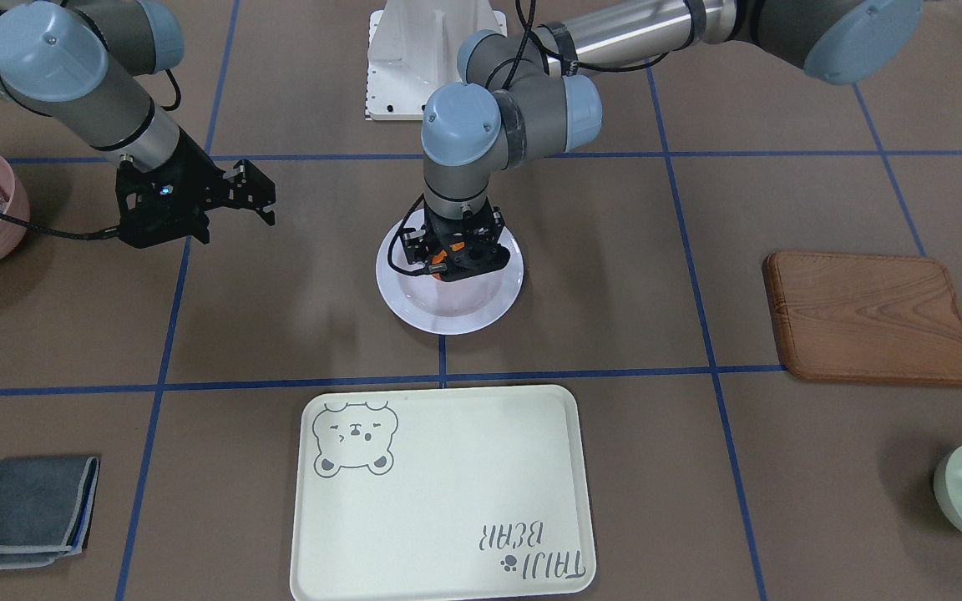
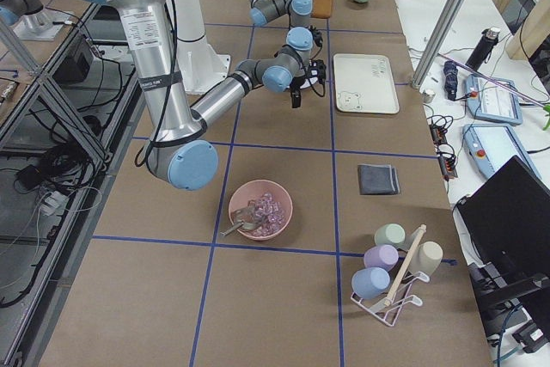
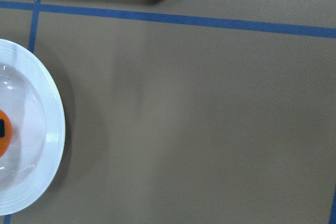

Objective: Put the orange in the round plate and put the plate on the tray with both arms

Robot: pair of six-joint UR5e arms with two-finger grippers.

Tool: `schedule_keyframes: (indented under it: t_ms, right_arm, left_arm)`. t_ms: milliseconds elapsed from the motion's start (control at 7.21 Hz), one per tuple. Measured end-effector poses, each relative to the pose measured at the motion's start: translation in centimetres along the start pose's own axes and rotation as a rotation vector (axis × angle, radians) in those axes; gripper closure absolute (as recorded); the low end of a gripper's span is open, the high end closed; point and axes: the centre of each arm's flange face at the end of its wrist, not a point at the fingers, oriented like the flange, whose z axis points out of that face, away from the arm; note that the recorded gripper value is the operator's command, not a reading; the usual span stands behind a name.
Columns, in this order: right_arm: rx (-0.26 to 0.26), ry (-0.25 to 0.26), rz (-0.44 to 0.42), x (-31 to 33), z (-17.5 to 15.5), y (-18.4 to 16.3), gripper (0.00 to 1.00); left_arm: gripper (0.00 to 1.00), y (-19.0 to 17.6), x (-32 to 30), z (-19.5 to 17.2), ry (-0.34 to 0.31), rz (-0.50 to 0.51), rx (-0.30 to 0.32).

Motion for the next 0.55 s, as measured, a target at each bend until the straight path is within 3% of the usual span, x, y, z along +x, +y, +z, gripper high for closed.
schedule_keyframes:
  t_ms: [139, 277, 555]
  right_arm:
    - [-0.001, -0.003, 0.013, -0.8, 0.4, -0.2, 0.0]
    - [-0.004, -0.004, 0.023, -1.2, 0.7, -0.2, 0.0]
    - [-0.008, -0.008, 0.035, -2.3, 1.4, -0.8, 0.0]
  left_arm:
    - [0.29, -0.2, -0.1, 0.4, 0.003, 0.002, 0.001]
    - [0.02, -0.3, -0.2, 0.7, 0.006, 0.003, 0.001]
    - [0.02, -0.4, -0.7, 1.1, 0.012, 0.011, 0.002]
